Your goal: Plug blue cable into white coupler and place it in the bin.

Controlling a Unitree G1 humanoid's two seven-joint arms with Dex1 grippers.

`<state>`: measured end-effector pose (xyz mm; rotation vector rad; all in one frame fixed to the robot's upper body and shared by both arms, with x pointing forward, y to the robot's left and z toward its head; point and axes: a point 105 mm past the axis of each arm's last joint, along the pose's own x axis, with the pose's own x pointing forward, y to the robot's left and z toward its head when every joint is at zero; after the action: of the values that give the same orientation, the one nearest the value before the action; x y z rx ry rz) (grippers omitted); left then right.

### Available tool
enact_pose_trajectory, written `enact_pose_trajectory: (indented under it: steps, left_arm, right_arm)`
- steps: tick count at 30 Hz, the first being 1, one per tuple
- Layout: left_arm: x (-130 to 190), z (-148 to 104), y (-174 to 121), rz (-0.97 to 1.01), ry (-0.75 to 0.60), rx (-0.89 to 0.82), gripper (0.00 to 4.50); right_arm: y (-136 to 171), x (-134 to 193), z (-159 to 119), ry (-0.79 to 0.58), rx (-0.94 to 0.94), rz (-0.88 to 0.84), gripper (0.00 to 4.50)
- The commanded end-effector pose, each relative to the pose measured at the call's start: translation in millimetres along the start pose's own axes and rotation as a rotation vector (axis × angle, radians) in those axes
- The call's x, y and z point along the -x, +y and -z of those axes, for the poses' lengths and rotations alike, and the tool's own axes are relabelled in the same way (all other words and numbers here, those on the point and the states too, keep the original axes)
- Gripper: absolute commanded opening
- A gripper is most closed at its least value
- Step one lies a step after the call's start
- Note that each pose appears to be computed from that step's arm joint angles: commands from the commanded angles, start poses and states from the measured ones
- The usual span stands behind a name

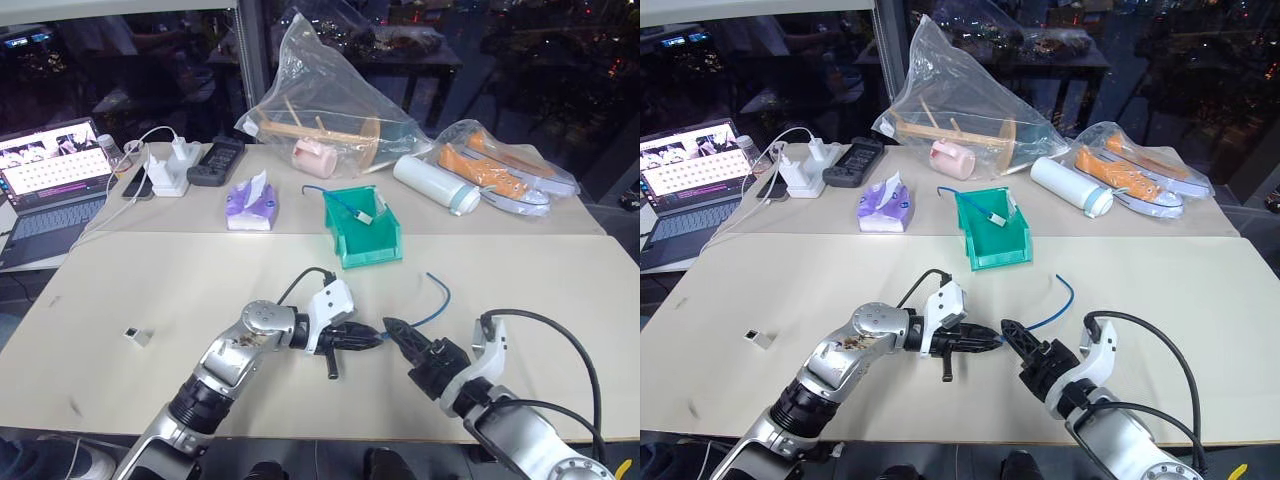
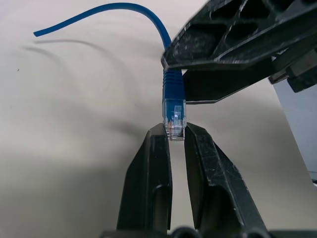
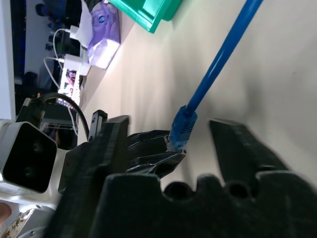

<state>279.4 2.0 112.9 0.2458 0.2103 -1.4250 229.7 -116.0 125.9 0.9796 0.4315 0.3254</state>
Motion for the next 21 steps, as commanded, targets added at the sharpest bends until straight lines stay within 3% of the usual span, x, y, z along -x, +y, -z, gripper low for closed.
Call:
enact_pose_trajectory:
  steps: [1, 5, 11, 13, 17, 21]
  left_arm:
    - [0, -11, -2, 0.018, -0.030, -0.021, 0.04]
    - [0, -10, -2, 0.018, -0.031, -0.016, 0.04]
    - [2, -8, 8, -0.030, -0.028, -0.017, 0.04]
    - [5, -13, 8, -0.021, -0.067, 0.016, 1.04]
    - [13, -21, 18, -0.078, -0.107, 0.016, 2.39]
    - [37, -48, 34, -0.203, -0.243, 0.056, 3.85]
  right_arm:
    - [7, 2, 0, -0.008, 0.002, -0.038, 1.29]
    - [8, 2, 0, -0.010, 0.000, -0.044, 0.04]
    - [8, 2, -2, -0.030, -0.004, -0.049, 0.04]
    - [8, 3, -7, -0.065, -0.002, -0.051, 0.00]
    - [10, 6, -19, -0.136, 0.048, -0.055, 0.00]
    - [22, -2, -47, -0.114, 0.349, -0.075, 0.00]
